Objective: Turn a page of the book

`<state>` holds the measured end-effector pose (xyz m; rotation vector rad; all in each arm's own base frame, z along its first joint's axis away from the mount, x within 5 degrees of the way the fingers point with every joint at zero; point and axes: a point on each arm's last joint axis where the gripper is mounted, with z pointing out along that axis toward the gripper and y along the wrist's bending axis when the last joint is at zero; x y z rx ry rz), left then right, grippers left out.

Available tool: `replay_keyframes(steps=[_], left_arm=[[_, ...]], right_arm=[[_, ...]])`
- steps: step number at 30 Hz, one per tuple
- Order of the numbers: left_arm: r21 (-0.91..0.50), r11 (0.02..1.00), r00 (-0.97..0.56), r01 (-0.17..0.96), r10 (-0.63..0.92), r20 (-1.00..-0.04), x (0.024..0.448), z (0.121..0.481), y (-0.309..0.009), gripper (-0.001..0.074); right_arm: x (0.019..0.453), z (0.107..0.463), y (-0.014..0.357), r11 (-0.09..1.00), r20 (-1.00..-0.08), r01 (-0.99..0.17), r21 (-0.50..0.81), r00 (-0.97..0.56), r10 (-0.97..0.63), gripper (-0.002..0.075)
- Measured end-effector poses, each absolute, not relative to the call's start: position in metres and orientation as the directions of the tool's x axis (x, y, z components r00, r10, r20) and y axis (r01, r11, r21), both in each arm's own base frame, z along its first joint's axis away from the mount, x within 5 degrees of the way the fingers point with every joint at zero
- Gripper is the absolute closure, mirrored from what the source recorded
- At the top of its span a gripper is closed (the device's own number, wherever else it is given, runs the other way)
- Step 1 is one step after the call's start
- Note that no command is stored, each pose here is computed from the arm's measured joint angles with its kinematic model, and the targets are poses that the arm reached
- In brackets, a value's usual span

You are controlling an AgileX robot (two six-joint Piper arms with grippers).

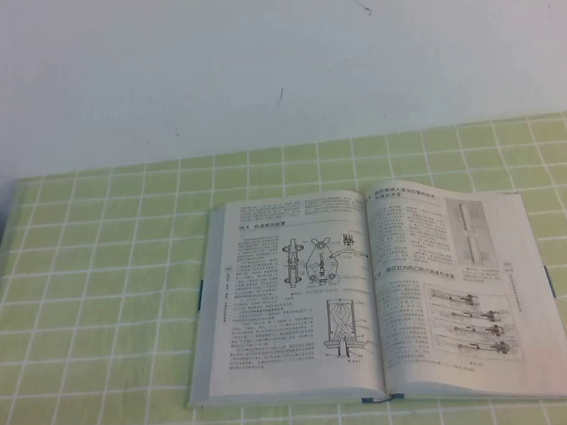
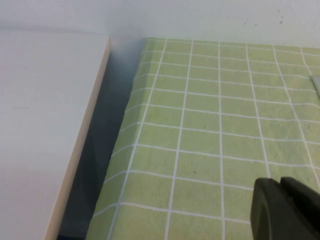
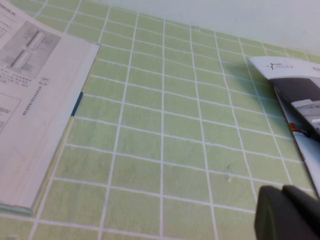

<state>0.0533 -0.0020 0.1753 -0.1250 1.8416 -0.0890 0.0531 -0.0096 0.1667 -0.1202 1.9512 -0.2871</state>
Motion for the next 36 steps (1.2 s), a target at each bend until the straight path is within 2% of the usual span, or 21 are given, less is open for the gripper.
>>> replay_keyframes(steps=[22, 26, 29, 31, 34, 36], left_arm=[[-0.13, 0.991, -0.268, -0.039, -0.136, -0.954, 0.053, 0.175, -0.002, 0.0738], [-0.221, 0.975, -0.258, -0.031, -0.221, -0.941, 0.054, 0.176, -0.005, 0.0738], [-0.401, 0.916, -0.227, -0.017, -0.394, -0.891, 0.054, 0.18, -0.009, 0.0738], [-0.595, 0.804, -0.19, -0.001, -0.584, -0.789, 0.055, 0.185, -0.013, 0.0738], [-0.81, 0.586, -0.134, 0.026, -0.8, -0.584, 0.056, 0.194, -0.014, 0.0738], [-0.894, 0.446, -0.086, 0.04, -0.89, -0.448, 0.056, 0.199, -0.011, 0.0738]], right_arm=[[0.053, 0.167, -0.009, 0.972, -0.902, 0.05, -0.23, -0.387, -0.194, 0.0729], [0.053, 0.166, -0.008, 0.977, -0.907, 0.05, -0.207, -0.384, -0.172, 0.0729], [0.054, 0.166, -0.004, 0.993, -0.924, 0.052, -0.106, -0.373, -0.079, 0.0729], [0.054, 0.167, -0.001, 0.998, -0.932, 0.057, 0.017, -0.361, 0.036, 0.0729], [0.055, 0.169, 0.008, 0.945, -0.886, 0.069, 0.321, -0.331, 0.325, 0.0729], [0.056, 0.173, 0.014, 0.837, -0.786, 0.071, 0.543, -0.307, 0.536, 0.0729]])
